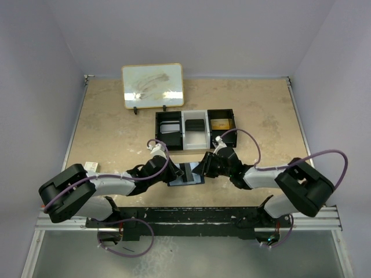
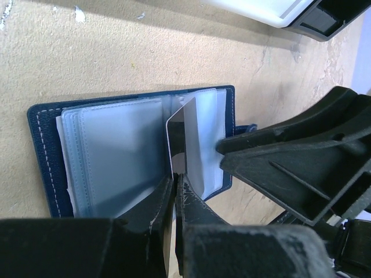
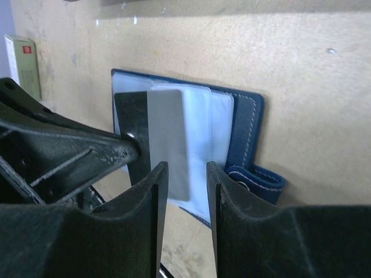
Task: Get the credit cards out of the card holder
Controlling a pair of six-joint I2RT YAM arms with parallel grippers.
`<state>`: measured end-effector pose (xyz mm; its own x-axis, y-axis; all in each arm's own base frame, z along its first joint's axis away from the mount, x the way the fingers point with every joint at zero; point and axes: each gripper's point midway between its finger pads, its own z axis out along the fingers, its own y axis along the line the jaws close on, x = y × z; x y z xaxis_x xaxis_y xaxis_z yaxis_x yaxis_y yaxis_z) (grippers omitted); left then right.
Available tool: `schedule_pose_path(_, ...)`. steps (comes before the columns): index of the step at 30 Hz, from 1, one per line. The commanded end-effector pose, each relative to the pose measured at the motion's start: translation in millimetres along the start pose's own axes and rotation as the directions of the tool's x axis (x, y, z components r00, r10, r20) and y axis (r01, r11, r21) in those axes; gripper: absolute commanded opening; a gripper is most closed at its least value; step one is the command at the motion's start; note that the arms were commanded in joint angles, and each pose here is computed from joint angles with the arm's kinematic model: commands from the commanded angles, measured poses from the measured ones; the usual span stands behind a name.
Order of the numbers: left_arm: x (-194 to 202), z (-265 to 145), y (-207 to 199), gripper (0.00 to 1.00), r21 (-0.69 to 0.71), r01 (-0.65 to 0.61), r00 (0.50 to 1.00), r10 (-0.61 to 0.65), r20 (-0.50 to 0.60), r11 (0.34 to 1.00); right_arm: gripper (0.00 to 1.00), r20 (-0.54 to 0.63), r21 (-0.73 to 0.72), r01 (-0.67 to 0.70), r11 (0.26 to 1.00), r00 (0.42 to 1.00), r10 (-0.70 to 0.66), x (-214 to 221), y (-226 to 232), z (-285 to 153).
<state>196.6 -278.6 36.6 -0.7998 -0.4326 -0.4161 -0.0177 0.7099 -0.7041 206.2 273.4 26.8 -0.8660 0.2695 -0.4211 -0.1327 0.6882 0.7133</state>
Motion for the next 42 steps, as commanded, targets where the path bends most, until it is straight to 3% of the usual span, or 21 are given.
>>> schedule_pose_path(1, -11, -2, -8, 0.00, 0.008, -0.043, 0.998, 0.043, 0.039, 0.999, 0.37, -0.012, 0.066, 0.124, 0.990, 0.992, -0.123, -6, -5, -16)
schedule_pose_path(10, -12, -1, -10, 0.00, 0.001, -0.063, 0.998, 0.063, 0.031, 0.998, 0.38, -0.038, -0.060, 0.169, 0.984, 0.984, -0.172, -8, 29, -6)
schedule_pose_path(15, -12, -1, -11, 0.00, 0.000, -0.060, 0.998, 0.060, 0.031, 0.998, 0.37, -0.103, -0.009, 0.114, 0.993, 0.988, -0.115, 11, 7, 13)
schedule_pose_path(21, -11, 0, -10, 0.16, 0.004, -0.052, 0.998, 0.052, 0.030, 0.999, 0.36, -0.132, 0.083, 0.053, 0.995, 0.990, -0.042, 30, -26, 18)
schedule_pose_path(26, -11, 1, -13, 0.18, 0.020, -0.036, 0.999, 0.035, 0.034, 0.999, 0.35, -0.125, 0.096, 0.026, 0.995, 0.992, -0.014, 35, -33, 15)
schedule_pose_path(33, -12, 3, -19, 0.17, 0.038, -0.029, 0.999, 0.028, 0.036, 0.999, 0.29, -0.126, 0.079, 0.034, 0.996, 0.992, -0.024, 34, -30, 15)
schedule_pose_path(36, -12, 4, -22, 0.02, 0.050, -0.026, 0.999, 0.024, 0.033, 0.998, 0.25, -0.120, 0.099, 0.031, 0.995, 0.993, -0.019, 34, -33, 14)
schedule_pose_path(42, -14, -2, -11, 0.00, 0.003, -0.034, 0.998, 0.034, 0.043, 0.999, 0.21, -0.096, 0.238, -0.007, 0.971, 0.995, 0.031, 35, -59, 4)
